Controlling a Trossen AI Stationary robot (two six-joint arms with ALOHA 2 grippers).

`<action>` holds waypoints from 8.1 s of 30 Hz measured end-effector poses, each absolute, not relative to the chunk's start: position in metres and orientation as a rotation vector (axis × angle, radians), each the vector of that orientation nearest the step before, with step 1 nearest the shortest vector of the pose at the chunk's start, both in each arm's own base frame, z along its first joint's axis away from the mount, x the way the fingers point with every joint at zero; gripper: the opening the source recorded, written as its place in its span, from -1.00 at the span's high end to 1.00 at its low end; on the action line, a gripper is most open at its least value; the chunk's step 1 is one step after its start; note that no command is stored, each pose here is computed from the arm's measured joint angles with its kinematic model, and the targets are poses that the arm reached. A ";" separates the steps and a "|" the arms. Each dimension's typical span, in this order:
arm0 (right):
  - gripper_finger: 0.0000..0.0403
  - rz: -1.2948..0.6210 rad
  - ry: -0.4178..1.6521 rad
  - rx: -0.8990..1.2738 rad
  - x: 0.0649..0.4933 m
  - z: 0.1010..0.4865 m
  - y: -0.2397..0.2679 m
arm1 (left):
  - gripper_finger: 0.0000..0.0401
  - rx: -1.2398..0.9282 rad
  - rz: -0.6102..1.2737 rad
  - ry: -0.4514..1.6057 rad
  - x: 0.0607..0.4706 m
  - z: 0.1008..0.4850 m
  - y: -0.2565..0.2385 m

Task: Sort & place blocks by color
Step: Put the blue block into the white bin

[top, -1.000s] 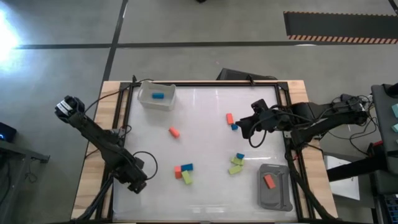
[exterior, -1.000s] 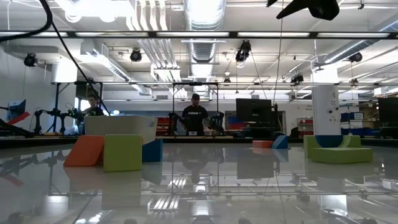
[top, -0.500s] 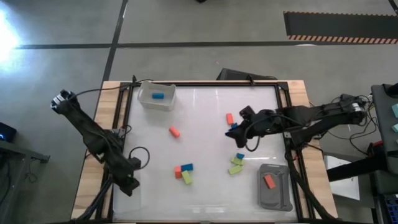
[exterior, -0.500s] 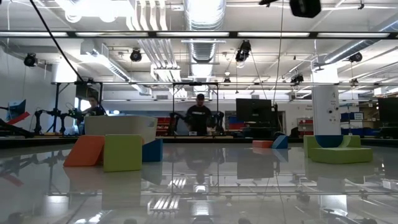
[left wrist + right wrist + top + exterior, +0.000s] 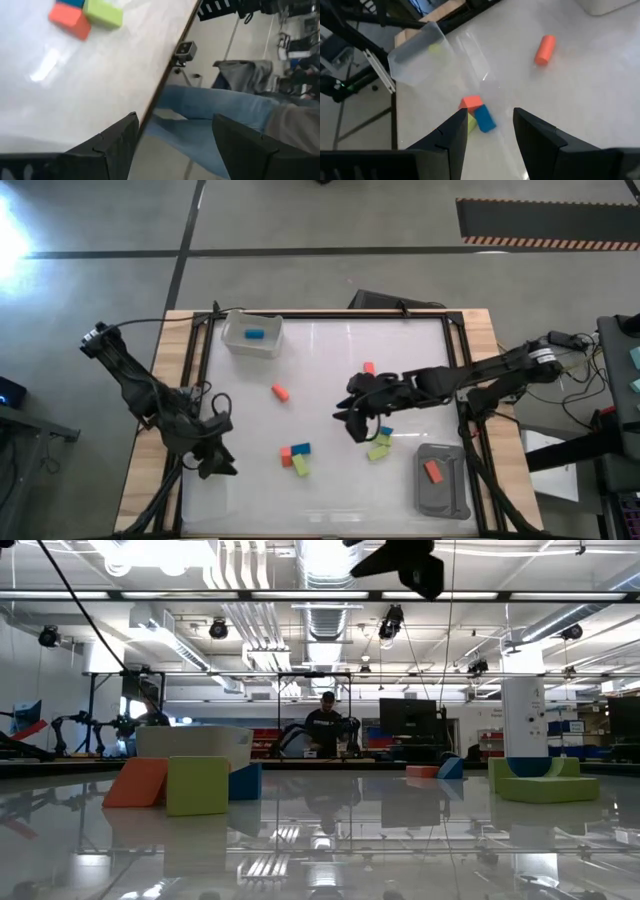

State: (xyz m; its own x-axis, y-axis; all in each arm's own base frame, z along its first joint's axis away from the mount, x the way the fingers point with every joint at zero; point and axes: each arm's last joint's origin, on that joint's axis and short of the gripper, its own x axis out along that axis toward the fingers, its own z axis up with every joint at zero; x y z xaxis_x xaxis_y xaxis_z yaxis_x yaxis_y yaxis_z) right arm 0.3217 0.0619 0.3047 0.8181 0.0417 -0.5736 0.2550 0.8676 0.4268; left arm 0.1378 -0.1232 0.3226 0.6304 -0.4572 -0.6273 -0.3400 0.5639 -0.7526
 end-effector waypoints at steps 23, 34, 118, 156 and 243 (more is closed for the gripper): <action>0.25 -0.009 0.630 0.266 0.400 0.251 0.080 | -0.18 -0.687 0.097 0.654 0.144 0.314 -0.114; -0.21 0.033 0.795 0.174 0.424 0.236 0.088 | -0.18 -0.680 0.111 0.644 0.145 0.313 -0.114; 0.37 0.034 0.337 0.301 0.349 0.362 0.061 | -0.18 -0.346 0.172 -0.023 0.214 0.365 -0.071; 0.37 0.097 0.116 0.434 0.339 0.372 0.057 | -0.05 -0.488 0.052 -0.201 0.251 0.368 -0.078; -0.16 -0.162 0.404 0.576 0.259 0.389 0.014 | 0.08 -0.618 0.999 1.074 0.216 0.230 0.217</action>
State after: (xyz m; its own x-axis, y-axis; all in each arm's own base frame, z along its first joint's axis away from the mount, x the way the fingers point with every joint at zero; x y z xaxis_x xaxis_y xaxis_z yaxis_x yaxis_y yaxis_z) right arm 0.2594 0.0136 0.3888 0.9093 -0.0373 -0.4144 0.2600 0.8284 0.4961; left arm 0.2157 0.2171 0.2304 0.1328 0.3601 -0.9234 -0.8950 0.4438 0.0443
